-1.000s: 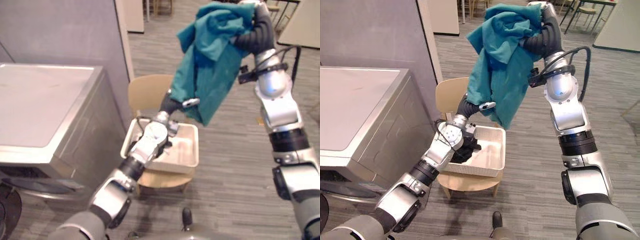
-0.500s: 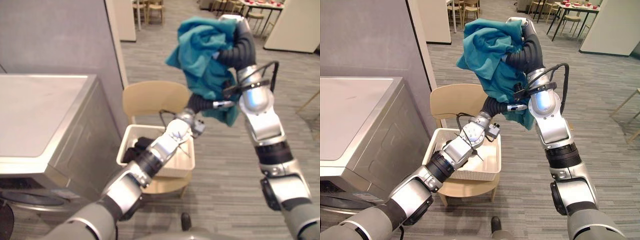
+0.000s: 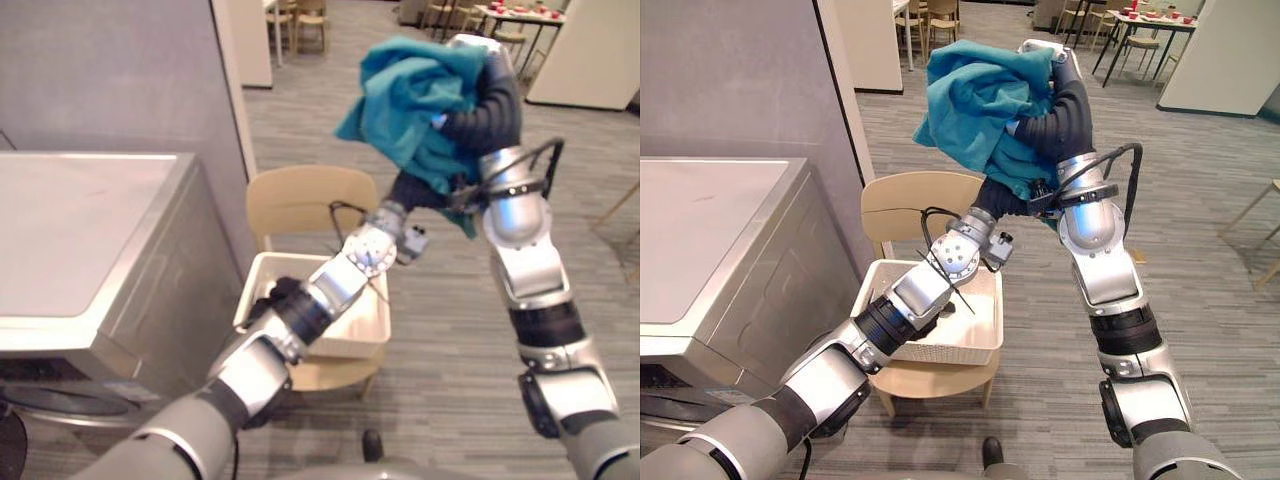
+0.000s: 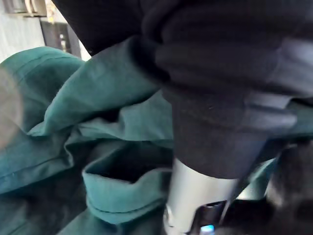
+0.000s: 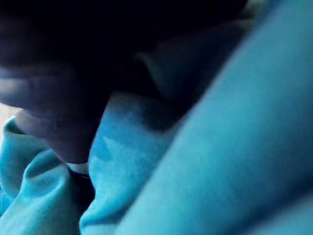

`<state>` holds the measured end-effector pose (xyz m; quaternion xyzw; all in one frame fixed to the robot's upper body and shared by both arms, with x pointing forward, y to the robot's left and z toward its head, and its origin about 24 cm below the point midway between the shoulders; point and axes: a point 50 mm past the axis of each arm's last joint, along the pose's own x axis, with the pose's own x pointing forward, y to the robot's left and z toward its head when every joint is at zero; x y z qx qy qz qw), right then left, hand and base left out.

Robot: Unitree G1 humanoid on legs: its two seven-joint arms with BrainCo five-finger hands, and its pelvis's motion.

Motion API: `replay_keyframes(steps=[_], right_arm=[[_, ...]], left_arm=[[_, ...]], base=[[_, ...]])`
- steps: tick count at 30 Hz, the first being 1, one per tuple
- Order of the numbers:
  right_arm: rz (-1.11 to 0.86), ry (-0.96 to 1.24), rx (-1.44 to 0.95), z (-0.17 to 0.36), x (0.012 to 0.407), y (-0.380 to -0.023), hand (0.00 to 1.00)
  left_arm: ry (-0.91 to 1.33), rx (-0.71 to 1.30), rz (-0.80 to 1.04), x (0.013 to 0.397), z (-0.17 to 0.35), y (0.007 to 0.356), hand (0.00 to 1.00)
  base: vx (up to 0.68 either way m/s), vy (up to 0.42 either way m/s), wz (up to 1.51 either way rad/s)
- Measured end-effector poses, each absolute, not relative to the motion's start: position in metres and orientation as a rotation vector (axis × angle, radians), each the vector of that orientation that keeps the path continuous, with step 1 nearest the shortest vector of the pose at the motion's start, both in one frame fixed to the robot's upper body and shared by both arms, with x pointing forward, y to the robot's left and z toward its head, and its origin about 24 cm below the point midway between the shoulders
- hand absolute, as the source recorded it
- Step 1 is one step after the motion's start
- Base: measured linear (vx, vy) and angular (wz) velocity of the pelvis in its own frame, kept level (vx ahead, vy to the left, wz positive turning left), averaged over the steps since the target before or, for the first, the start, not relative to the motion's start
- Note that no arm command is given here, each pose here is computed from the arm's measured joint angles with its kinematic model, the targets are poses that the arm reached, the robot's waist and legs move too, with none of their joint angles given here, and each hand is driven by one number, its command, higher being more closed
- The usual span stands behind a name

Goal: Pick up the laundry basket with both hands and put the clothes into the washing machine.

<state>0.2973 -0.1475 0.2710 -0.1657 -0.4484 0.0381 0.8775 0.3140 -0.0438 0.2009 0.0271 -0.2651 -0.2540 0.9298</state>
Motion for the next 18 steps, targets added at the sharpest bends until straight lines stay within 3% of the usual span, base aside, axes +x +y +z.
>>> replay_keyframes(steps=[3, 4, 11, 18], right_arm=[[0.069, -0.954, -0.339, 0.271, 0.293, -0.151, 1.0], [0.059, -0.952, -0.337, 0.27, 0.293, -0.154, 1.0], [-0.081, -0.881, -0.325, 0.257, 0.292, -0.19, 1.0], [-0.111, -0.837, -0.317, 0.247, 0.292, -0.199, 1.0]], left_arm=[[-0.571, 0.052, -0.502, 0.314, 0.207, -0.038, 0.0], [-0.575, 0.03, -0.473, 0.317, 0.211, -0.033, 1.0], [-0.634, -0.04, -0.311, 0.33, 0.232, 0.003, 1.0], [-0.658, -0.101, -0.212, 0.334, 0.242, 0.02, 1.0]], base=[[0.0, -0.001, -0.02], [-0.01, -0.005, -0.06], [0.0, -0.001, -0.01], [0.0, 0.0, 0.0]])
